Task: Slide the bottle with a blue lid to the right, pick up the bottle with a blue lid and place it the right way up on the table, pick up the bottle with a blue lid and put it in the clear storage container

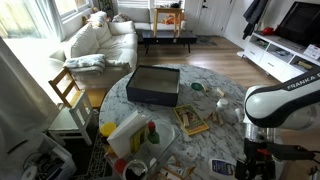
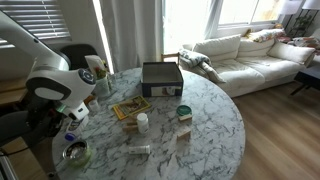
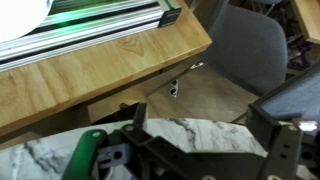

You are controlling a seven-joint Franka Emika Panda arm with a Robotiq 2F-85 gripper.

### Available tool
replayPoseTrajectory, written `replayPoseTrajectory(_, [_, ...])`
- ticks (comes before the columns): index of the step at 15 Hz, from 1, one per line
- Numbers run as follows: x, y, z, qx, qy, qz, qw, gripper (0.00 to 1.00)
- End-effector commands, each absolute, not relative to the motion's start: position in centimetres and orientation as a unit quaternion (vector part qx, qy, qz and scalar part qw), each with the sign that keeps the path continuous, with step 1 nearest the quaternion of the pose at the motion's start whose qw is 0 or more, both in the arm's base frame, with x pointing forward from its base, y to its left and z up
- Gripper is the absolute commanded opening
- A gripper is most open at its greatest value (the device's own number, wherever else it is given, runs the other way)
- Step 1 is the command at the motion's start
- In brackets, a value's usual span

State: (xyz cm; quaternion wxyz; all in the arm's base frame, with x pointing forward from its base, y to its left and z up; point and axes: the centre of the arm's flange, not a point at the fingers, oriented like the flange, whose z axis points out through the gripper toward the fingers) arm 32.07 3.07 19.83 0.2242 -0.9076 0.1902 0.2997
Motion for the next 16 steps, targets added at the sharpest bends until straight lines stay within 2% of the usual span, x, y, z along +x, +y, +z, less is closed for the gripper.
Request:
replayPoseTrajectory(1, [33.1, 3.3, 18.3, -0.926, 0.210, 0.282, 0.140, 1.00])
replayPoseTrajectory(2, [32.6, 3.0, 19.2, -0.919, 0.201, 0.285, 0.182, 1.00])
replayPoseTrajectory(6, [32.9, 3.3, 18.7, -0.924, 0.207, 0.281, 0.158, 1.00])
replayPoseTrajectory(11, [31.9, 3.9, 17.1, -0.900, 0.180, 0.366, 0.151, 1.00])
replayPoseTrajectory(16, [33.3, 3.6, 15.9, -0.908, 0.237, 0.326, 0.115, 1.00])
